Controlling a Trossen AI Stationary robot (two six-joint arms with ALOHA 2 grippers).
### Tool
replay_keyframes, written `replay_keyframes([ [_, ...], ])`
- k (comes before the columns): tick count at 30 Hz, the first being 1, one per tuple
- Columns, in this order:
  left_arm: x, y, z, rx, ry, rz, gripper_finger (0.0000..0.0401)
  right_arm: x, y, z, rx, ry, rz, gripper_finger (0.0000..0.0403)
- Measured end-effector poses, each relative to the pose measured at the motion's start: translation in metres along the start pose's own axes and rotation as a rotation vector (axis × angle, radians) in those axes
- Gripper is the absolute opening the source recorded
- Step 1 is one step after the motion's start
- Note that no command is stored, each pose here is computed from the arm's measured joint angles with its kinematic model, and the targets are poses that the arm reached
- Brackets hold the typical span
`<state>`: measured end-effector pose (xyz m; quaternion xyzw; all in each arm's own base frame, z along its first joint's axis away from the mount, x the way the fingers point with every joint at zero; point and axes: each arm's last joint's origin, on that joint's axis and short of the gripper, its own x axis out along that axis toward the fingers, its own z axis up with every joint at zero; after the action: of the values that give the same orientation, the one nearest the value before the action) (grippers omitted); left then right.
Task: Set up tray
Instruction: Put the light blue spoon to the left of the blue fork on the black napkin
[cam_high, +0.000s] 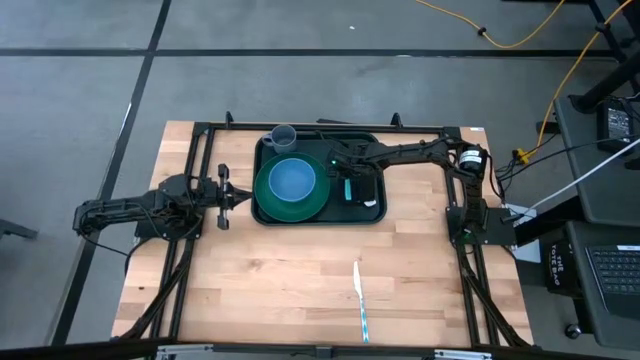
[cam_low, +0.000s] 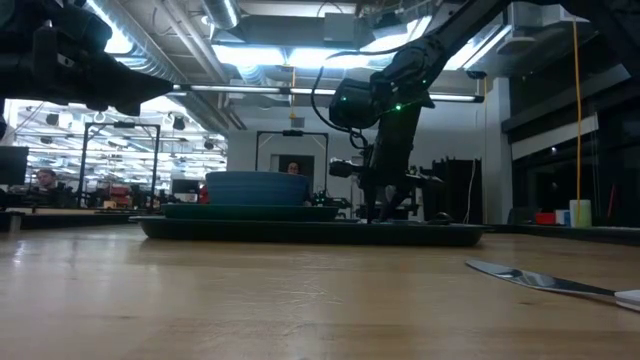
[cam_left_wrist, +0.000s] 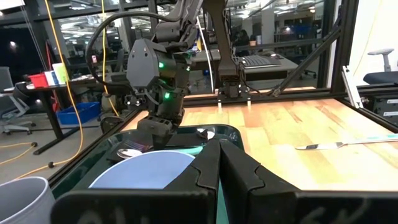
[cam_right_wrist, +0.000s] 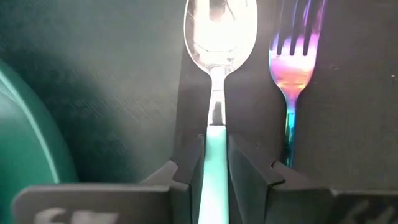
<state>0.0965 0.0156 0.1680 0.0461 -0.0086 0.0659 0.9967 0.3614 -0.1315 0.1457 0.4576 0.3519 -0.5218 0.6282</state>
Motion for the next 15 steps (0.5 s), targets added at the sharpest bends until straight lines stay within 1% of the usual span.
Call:
replay_keyframes([
  [7,0.0,0.0,-0.0004,-0.001,0.005,0.0,0.0003,0.0,0.0,0.0,-0.027,0.001,0.0,0.008],
  [15,0.0,0.0,-0.0005,0.001,0.005,0.0,0.0003,-0.0006,-0.0002,0.0006,-0.029,0.0,0.001,0.008],
])
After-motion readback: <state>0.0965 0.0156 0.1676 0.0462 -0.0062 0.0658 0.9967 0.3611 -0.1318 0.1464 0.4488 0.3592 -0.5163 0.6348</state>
